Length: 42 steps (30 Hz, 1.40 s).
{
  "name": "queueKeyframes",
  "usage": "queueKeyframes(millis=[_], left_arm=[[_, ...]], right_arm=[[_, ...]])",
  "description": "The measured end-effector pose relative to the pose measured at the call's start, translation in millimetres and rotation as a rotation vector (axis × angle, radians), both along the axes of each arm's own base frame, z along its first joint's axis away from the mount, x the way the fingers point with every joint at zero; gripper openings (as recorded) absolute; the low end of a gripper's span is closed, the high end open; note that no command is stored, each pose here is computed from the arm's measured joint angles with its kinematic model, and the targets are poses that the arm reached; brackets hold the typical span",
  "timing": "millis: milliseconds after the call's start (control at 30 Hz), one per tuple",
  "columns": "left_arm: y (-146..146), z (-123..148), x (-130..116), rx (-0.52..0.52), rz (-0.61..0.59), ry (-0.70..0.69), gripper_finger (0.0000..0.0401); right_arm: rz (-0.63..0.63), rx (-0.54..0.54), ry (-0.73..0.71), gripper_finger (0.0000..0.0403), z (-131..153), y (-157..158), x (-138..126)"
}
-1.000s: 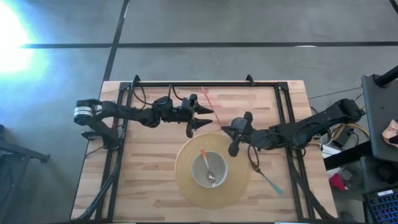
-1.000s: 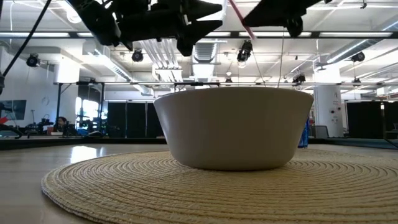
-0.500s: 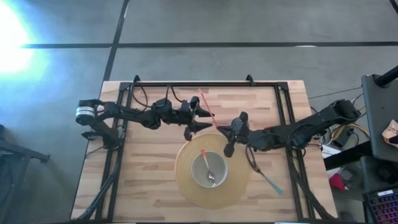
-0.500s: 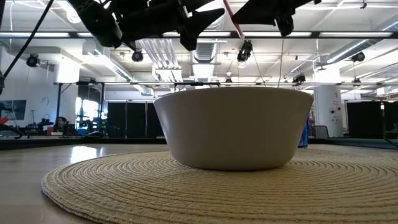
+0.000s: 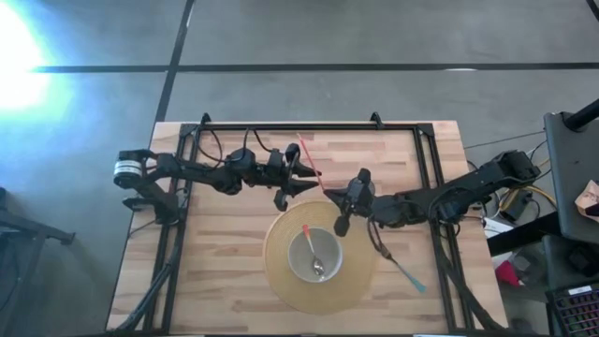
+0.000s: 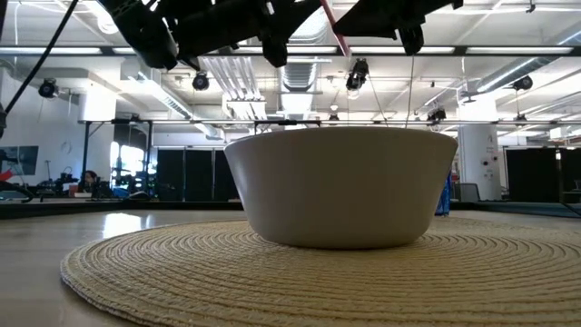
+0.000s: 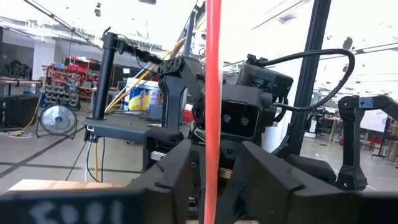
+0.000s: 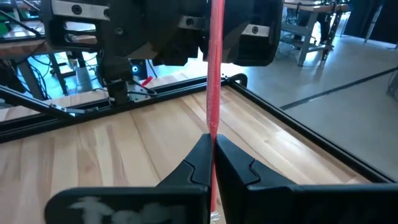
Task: Pick & Place Utensil
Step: Put the red straw into the blue cup
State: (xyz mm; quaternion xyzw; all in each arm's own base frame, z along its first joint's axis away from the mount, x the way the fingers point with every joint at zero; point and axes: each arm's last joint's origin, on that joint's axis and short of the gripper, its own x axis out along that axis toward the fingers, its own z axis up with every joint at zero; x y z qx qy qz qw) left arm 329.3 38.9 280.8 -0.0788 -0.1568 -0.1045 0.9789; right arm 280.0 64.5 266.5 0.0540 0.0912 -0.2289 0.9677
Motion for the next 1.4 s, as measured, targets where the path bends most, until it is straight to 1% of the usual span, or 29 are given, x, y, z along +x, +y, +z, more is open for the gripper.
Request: queueKeyframes(millis=[233, 300, 633, 700, 800, 1033, 1233, 1300, 1400], left_arm=[[0.0, 0.3, -0.1, 0.005, 0.002, -0.004, 0.002], [0.0, 0.3, -0.1, 0.005, 0.002, -0.004, 0.0007], [0.0, 0.1, 0.0, 0.004, 0.001, -0.002, 0.0001], [0.0, -0.1, 0.1, 0.003, 0.001, 0.001, 0.0001], [0.0, -0.7, 0.2, 0.002, 0.002, 0.007, 0.0001], [0.6, -5.3, 1.8, -0.009, 0.012, 0.058, 0.0], [1.4, -14.1, 3.6, -0.026, 0.029, 0.145, 0.0], [1.3, -16.6, 4.0, -0.03, 0.028, 0.171, 0.0], [0.4, -21.6, 4.7, -0.031, 0.022, 0.22, 0.0]], right_arm=[[-0.001, 0.002, 0.002, 0.0008, -0.9, 0.0, 0.6], [-0.001, 0.002, 0.002, 0.0008, -0.9, 0.1, 0.5], [-0.001, 0.001, 0.008, 0.0009, -1.4, 0.0, 0.3], [0.0, 0.0, 0.009, 0.0014, -1.4, 0.1, 0.2], [-0.003, 0.009, 0.006, 0.0034, -1.6, 0.0, 0.2], [0.0, 0.011, 0.003, 0.0106, 1.8, -0.7, -2.9], [0.009, 0.012, -0.023, 0.0149, 20.6, -5.6, -20.0], [0.018, -0.015, -0.038, 0.0158, 28.5, -7.3, -25.7], [0.068, -0.049, -0.06, 0.0166, 39.6, -8.9, -33.7]])
